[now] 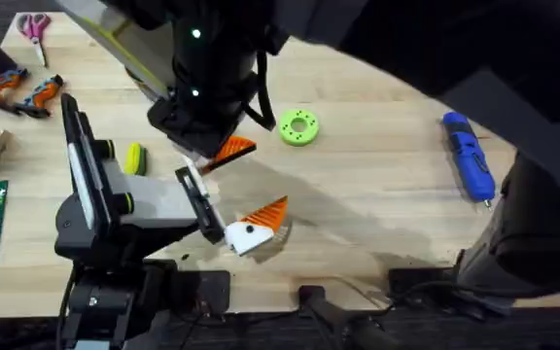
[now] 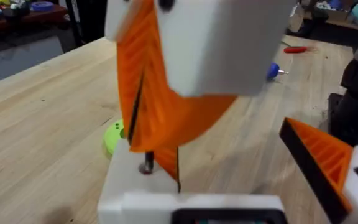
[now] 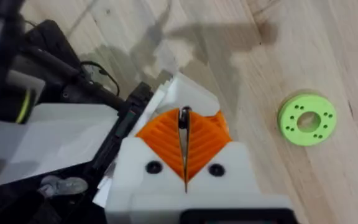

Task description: Pick up the gripper from the table and insert it into the empty holder that is missing its gripper. Then pick up a screw, insert it into the mounting hole, and use the screwdriver to tighten it. Finally, clean up the table by picking up the vegetable and placing it into the bucket.

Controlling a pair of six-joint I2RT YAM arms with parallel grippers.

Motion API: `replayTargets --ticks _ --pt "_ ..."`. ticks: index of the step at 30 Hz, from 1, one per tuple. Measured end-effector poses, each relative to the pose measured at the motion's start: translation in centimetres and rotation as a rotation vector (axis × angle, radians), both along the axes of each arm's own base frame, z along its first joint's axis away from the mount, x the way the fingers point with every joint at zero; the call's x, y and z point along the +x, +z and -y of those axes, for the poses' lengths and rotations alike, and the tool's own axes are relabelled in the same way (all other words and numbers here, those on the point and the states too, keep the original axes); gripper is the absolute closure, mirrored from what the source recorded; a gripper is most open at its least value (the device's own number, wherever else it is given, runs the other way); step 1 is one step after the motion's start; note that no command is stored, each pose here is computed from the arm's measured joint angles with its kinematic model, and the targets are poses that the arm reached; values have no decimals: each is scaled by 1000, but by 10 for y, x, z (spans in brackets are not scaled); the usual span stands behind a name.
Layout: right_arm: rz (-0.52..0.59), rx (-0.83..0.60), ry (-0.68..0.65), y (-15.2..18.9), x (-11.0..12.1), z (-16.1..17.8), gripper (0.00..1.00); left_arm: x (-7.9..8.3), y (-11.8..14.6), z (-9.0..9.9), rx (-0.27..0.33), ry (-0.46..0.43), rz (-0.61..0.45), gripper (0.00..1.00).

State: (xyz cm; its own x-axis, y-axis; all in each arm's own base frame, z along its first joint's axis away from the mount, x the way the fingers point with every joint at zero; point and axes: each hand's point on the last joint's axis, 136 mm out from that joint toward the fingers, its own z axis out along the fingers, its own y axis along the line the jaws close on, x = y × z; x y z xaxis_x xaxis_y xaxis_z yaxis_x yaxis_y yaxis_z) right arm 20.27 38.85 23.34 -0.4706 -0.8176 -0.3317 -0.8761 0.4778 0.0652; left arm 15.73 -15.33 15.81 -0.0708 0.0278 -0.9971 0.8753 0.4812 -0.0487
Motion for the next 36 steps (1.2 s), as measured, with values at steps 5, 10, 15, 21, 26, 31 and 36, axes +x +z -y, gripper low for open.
replayTargets --ticks 5,10,15,21,26,31,36 --pt "7 14 0 6 1 -1 996 0 0 0 1 0 1 14" --pt "6 11 0 6 0 -1 996 0 0 0 1 0 2 15" --pt "0 0 0 5 -1 2 996 0 0 0 1 0 2 15" --pt "0 0 0 5 -1 2 996 0 0 0 1 0 2 15" --pt "-5 -8 0 0 0 0 996 0 0 0 1 0 2 15" --pt "-2 -4 -1 -4 3 -5 996 0 0 0 0 0 -1 15" --pt "-2 -4 -1 -4 3 -5 996 0 0 0 0 -1 -1 15"
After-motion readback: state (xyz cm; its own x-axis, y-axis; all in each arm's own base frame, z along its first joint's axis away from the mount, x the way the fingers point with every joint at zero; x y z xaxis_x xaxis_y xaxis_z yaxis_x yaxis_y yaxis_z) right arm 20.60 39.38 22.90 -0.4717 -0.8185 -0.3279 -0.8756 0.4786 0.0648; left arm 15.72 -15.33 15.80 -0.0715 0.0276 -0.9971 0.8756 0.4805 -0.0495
